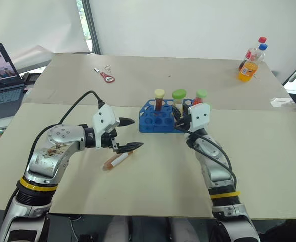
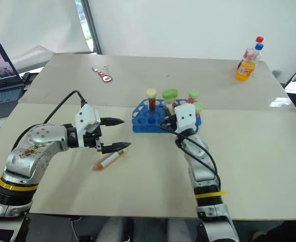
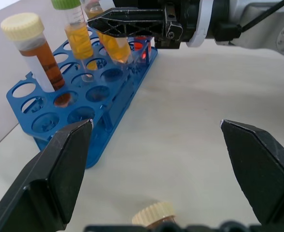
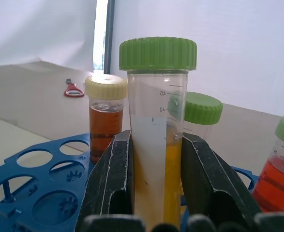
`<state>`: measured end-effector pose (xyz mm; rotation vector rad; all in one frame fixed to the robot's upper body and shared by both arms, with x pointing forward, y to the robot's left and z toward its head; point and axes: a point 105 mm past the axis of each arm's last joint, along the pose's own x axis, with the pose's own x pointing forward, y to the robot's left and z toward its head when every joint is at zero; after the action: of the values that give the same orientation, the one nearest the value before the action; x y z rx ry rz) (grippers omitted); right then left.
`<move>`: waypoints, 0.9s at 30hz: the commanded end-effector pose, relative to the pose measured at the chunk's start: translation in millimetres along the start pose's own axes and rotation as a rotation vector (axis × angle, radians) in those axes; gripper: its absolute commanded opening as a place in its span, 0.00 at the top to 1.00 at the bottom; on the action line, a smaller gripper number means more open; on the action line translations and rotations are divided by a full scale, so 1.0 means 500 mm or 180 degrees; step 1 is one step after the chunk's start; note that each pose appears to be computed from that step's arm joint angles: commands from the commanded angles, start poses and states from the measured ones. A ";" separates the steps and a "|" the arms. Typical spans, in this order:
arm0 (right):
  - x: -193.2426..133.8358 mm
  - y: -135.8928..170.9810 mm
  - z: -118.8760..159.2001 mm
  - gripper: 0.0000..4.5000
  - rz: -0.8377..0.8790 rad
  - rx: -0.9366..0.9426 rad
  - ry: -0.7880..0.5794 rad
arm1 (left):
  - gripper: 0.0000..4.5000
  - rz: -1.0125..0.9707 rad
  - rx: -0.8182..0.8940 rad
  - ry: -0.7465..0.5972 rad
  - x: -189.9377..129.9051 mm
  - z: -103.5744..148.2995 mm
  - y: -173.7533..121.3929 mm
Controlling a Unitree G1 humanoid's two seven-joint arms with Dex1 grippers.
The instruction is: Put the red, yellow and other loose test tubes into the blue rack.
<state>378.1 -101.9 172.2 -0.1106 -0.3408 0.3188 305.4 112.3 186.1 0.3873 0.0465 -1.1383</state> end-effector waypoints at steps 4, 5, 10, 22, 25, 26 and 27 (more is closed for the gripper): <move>-0.016 -0.006 -0.002 0.79 -0.0233 0.0258 -0.0157 | 0.00 0.0057 0.0083 -0.0118 0.007 0.034 0.001; -0.020 -0.008 -0.002 0.79 -0.0272 0.0265 -0.0190 | 0.00 0.0107 0.0052 -0.0128 0.009 0.035 0.005; -0.025 -0.009 -0.005 0.41 -0.0301 0.0229 -0.0185 | 0.00 0.0210 -0.0034 -0.0076 0.013 0.037 0.014; -0.142 -0.024 0.028 0.11 0.0551 -0.0111 0.0394 | 0.00 0.0005 -0.0301 0.1310 -0.043 -0.014 -0.012; -0.167 -0.003 0.050 0.11 0.1038 0.0115 0.0548 | 0.00 -0.0056 -0.0485 0.1534 -0.055 -0.029 -0.025; -0.176 0.012 0.061 0.11 0.1310 0.0199 0.0613 | 0.00 -0.0055 -0.0547 0.1630 -0.058 -0.039 -0.027; -0.192 0.029 0.072 0.11 0.1666 0.0254 0.0720 | 0.00 -0.0076 -0.0623 0.1752 -0.058 -0.053 -0.032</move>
<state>294.2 -130.4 156.9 -0.1728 -0.0611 0.6769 287.0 141.0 165.7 0.4959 0.6046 -1.0117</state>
